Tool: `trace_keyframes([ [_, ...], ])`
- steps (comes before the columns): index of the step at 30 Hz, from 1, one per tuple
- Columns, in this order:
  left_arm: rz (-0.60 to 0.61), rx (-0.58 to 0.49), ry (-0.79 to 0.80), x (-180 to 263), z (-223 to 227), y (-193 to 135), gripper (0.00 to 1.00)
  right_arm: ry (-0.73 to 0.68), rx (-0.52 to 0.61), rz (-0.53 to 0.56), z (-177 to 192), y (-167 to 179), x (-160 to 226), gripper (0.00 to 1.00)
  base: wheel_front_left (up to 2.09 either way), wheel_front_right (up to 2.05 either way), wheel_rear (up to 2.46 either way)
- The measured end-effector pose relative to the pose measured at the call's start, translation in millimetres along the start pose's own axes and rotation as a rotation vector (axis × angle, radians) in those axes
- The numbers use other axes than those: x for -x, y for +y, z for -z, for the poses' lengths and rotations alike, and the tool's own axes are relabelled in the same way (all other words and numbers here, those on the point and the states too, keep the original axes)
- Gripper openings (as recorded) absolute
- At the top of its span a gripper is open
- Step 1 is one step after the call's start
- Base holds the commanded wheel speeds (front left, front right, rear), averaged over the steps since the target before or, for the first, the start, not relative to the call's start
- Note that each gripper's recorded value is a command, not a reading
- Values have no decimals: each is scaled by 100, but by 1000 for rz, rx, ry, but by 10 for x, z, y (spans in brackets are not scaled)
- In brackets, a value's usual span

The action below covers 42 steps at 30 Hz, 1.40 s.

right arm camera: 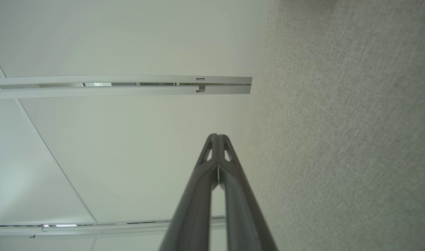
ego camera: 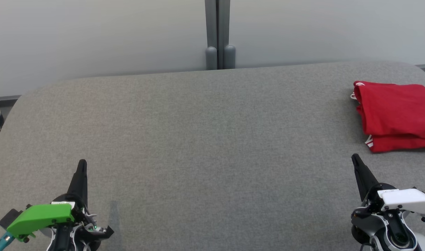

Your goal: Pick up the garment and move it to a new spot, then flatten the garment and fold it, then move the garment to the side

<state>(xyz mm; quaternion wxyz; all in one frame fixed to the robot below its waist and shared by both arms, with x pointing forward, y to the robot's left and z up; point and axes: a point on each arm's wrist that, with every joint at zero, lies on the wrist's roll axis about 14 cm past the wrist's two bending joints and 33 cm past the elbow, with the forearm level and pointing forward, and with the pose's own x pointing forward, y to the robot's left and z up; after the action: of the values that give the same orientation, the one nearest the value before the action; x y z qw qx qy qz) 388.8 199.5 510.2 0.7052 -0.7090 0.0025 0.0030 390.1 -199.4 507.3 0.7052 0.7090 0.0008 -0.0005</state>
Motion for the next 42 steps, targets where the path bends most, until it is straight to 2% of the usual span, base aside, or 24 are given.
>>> trace_keyframes([
  [42, 1, 0, 0, -2, 0, -3, 0, 0, 0, 0, -1, 0, 0, 0, 0, 0, 0],
])
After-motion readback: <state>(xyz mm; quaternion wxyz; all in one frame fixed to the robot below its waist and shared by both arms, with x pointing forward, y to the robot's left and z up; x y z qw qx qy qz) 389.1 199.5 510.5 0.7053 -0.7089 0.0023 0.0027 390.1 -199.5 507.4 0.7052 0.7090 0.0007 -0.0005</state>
